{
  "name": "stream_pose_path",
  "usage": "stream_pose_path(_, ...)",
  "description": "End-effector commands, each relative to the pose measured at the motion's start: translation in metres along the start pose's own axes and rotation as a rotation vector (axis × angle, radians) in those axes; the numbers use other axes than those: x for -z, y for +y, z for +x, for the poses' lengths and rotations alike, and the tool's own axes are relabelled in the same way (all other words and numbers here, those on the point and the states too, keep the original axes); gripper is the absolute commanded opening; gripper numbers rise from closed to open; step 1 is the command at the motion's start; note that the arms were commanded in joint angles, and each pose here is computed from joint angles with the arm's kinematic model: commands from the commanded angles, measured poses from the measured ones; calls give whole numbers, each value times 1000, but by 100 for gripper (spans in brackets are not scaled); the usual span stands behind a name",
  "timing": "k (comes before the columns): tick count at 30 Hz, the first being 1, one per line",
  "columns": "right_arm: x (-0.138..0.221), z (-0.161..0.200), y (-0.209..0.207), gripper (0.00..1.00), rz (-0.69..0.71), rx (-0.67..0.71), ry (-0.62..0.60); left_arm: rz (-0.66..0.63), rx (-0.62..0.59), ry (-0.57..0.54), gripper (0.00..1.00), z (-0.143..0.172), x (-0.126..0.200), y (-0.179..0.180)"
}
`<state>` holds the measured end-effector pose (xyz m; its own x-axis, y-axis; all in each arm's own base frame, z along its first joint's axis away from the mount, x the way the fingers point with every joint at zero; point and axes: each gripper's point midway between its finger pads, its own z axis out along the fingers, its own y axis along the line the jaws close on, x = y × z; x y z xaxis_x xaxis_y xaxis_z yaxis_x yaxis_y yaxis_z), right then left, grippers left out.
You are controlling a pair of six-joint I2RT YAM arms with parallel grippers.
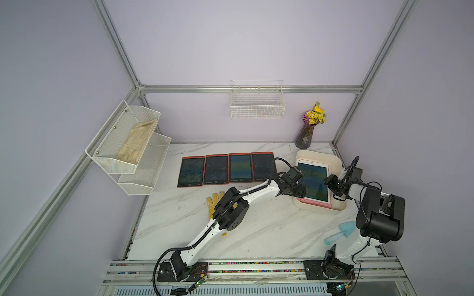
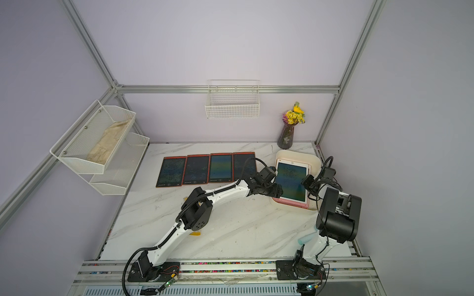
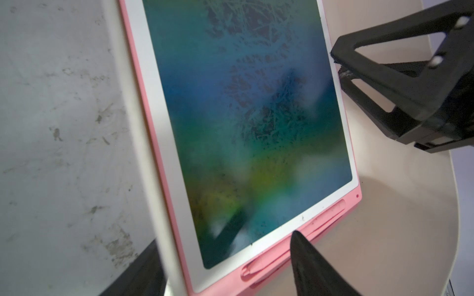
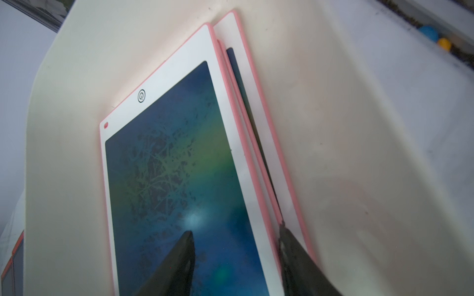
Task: Take out the writing tablet from the storage box
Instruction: Pick up the writing tablet from the storage box.
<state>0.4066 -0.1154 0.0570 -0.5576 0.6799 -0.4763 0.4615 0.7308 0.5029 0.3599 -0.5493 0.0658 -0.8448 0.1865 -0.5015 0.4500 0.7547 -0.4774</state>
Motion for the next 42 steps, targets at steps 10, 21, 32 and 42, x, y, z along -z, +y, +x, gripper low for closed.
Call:
stream_pose_path(10,26,-5,48,50,-178,38,17,176,-46,-85,72,-30,24,-68)
stream_pose_path(21,43,-11,68,47,-253,45,4,187,-38,-79,72,-28,23,-72)
stream_pose_path(32,49,-11,80,43,-319,48,15,185,-37,-73,72,-26,23,-71)
stream_pose_path(42,53,-9,86,36,-352,47,21,179,-40,-87,72,-31,26,-69)
